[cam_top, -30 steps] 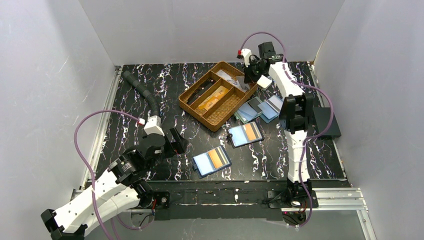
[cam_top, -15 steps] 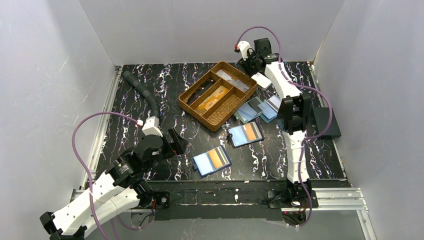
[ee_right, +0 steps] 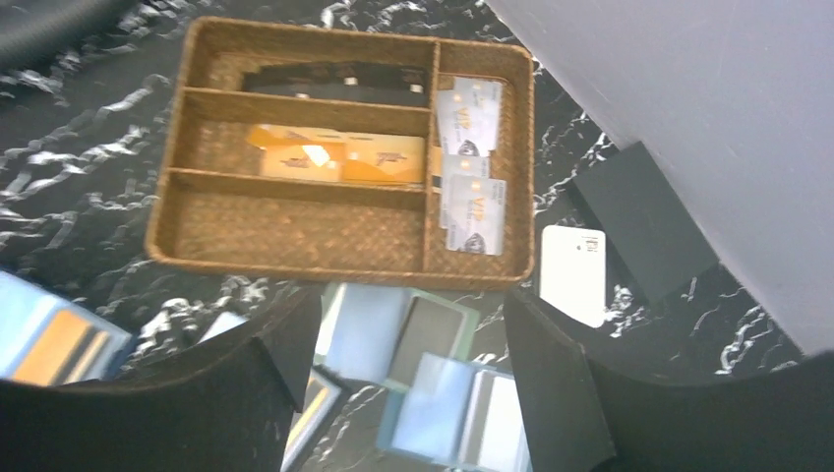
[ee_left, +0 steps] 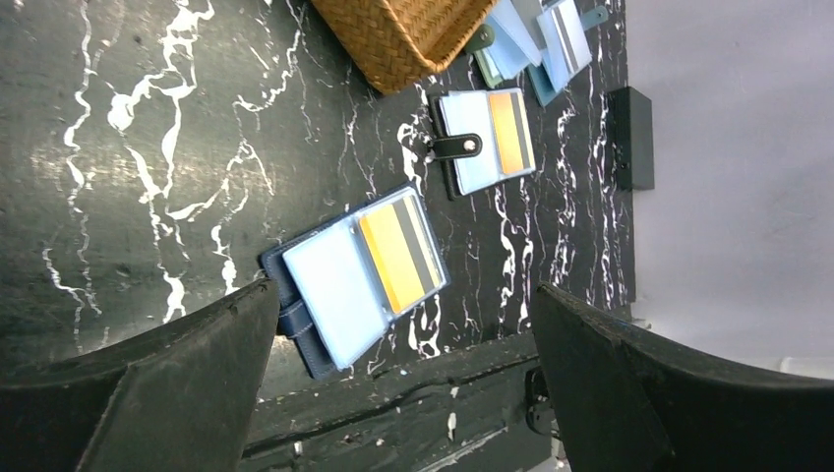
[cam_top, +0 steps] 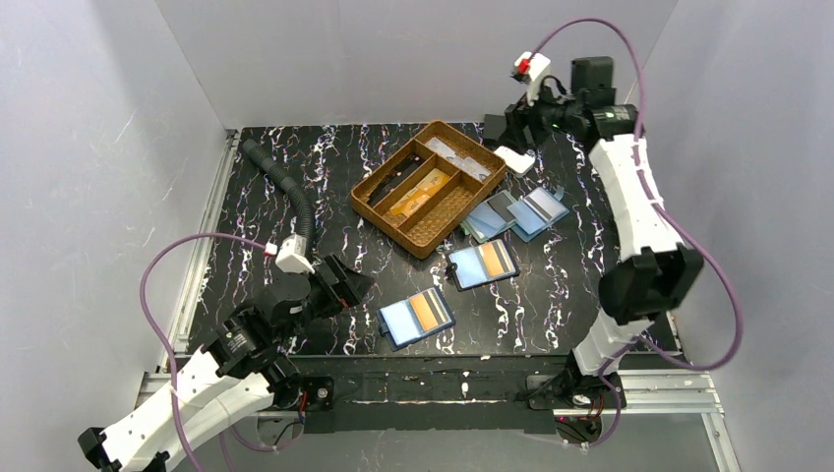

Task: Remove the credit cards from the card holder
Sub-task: Reset both arms

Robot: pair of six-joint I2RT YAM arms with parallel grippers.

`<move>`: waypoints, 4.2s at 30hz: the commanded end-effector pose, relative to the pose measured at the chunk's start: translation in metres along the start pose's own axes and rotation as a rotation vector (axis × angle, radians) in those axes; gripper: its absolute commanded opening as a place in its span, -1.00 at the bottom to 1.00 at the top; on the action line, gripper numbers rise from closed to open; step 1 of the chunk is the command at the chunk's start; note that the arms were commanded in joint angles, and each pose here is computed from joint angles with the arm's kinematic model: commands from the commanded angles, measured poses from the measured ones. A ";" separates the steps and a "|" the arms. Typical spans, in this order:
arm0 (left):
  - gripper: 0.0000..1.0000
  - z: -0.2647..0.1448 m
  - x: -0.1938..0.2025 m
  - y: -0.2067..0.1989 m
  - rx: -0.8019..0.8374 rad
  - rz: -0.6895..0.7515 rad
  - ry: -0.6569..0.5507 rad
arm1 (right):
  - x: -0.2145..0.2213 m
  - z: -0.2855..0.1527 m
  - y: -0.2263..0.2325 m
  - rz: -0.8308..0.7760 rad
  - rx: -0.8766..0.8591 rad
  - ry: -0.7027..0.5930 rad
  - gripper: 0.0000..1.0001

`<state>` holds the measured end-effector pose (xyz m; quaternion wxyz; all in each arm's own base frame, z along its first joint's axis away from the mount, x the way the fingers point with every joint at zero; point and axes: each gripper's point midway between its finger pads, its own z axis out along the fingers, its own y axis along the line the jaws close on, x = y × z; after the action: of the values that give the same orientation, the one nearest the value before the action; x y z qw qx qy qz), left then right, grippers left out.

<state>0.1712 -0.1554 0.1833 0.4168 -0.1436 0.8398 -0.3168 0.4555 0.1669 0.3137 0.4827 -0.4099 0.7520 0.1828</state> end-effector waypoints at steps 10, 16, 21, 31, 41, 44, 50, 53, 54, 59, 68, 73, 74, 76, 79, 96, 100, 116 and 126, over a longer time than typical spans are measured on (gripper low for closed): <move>0.97 0.003 0.009 -0.018 -0.031 0.018 0.126 | 0.059 -0.118 0.012 0.365 0.021 -0.128 0.92; 0.97 -0.007 -0.005 -0.021 -0.051 0.043 0.098 | 0.100 -0.145 0.020 0.481 0.094 -0.103 0.97; 0.97 -0.018 -0.019 -0.022 -0.078 0.061 0.076 | 0.127 -0.150 0.035 0.530 0.137 -0.055 0.97; 0.97 -0.035 -0.029 -0.017 -0.147 0.099 0.089 | 0.162 -0.156 0.045 0.619 0.204 0.087 0.97; 0.97 -0.046 -0.027 0.007 -0.342 0.044 0.126 | 0.159 -0.154 0.053 0.614 0.220 0.015 0.97; 0.97 -0.044 -0.025 0.017 -0.425 0.002 0.120 | 0.156 -0.157 0.055 0.585 0.264 -0.043 0.97; 0.97 -0.047 -0.027 0.021 -0.416 -0.058 0.079 | 0.149 -0.173 0.067 0.563 0.364 -0.101 0.97; 0.97 -0.048 -0.025 0.008 -0.274 -0.076 0.071 | 0.146 -0.178 0.072 0.570 0.366 -0.085 0.97; 0.97 -0.048 -0.023 0.002 -0.213 -0.068 0.074 | 0.146 -0.179 0.073 0.571 0.363 -0.078 0.97; 0.97 -0.056 -0.013 -0.020 0.027 -0.045 0.095 | 0.143 -0.182 0.071 0.582 0.368 -0.064 0.97; 0.97 -0.062 -0.004 -0.019 0.094 -0.036 0.107 | 0.131 -0.176 0.080 0.590 0.281 -0.112 0.97; 0.97 -0.064 0.003 -0.022 0.096 -0.001 0.159 | 0.128 -0.167 0.079 0.614 0.237 -0.157 0.97; 0.97 -0.064 0.005 -0.022 0.097 0.005 0.169 | 0.129 -0.166 0.079 0.617 0.232 -0.160 0.97; 0.97 -0.065 0.007 -0.024 0.107 0.006 0.187 | 0.129 -0.165 0.079 0.616 0.227 -0.166 0.97; 0.97 -0.066 0.011 -0.027 0.125 0.002 0.204 | 0.129 -0.163 0.082 0.620 0.207 -0.170 0.97; 0.97 -0.060 0.034 -0.037 0.224 0.059 0.297 | 0.125 -0.162 0.097 0.594 0.144 -0.198 0.96; 0.97 -0.058 0.037 -0.035 0.236 0.060 0.296 | 0.124 -0.161 0.101 0.585 0.113 -0.205 0.97; 0.97 -0.066 0.039 -0.049 0.321 0.079 0.317 | 0.129 -0.159 0.107 0.579 0.097 -0.200 0.96; 0.97 -0.051 0.036 -0.064 0.384 0.079 0.286 | 0.131 -0.152 0.100 0.582 0.049 -0.181 0.96</move>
<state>0.1011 -0.1899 0.2234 0.3206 0.0004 0.8283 -0.4595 0.2579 0.0656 0.2501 0.4796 -0.1237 0.8068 0.3221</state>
